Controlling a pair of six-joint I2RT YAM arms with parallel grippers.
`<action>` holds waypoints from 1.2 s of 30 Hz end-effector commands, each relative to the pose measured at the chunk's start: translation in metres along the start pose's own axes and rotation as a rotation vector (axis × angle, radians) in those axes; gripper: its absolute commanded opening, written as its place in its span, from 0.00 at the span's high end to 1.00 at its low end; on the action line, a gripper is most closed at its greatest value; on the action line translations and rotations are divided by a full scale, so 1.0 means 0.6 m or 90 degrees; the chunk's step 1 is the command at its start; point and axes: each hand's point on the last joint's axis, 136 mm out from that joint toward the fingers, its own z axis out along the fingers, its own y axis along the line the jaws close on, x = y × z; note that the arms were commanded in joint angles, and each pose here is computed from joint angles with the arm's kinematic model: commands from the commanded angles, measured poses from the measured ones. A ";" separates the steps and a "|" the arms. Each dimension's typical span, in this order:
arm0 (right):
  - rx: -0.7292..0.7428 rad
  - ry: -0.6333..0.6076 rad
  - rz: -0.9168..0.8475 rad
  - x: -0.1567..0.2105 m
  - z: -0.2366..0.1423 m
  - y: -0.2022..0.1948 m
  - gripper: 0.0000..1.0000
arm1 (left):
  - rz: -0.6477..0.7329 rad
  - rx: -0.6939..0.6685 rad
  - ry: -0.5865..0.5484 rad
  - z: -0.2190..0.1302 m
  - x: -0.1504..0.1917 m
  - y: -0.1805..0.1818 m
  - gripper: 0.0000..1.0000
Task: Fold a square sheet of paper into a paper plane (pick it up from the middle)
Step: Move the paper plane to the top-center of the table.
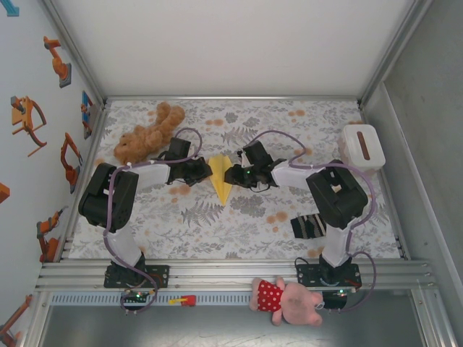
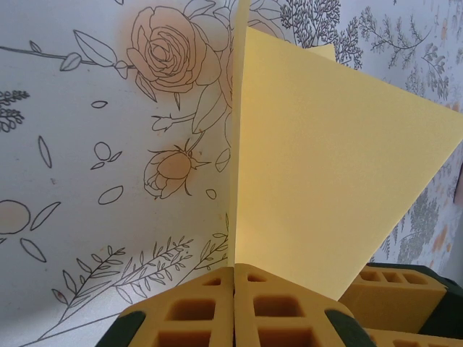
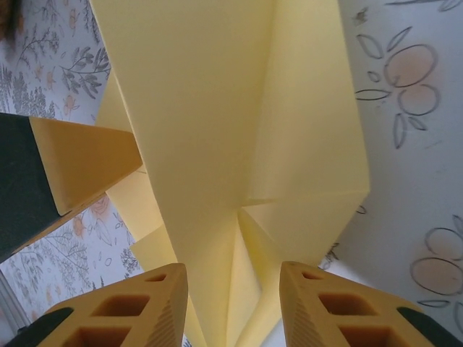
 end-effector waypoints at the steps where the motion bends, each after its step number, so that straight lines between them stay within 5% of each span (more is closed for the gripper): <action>1: -0.018 0.017 -0.024 0.005 0.009 0.021 0.61 | -0.010 0.006 0.016 0.007 0.009 0.003 0.93; 36: 0.098 0.048 -0.072 0.023 0.045 0.012 0.66 | -0.008 0.019 0.020 0.002 0.010 -0.006 0.89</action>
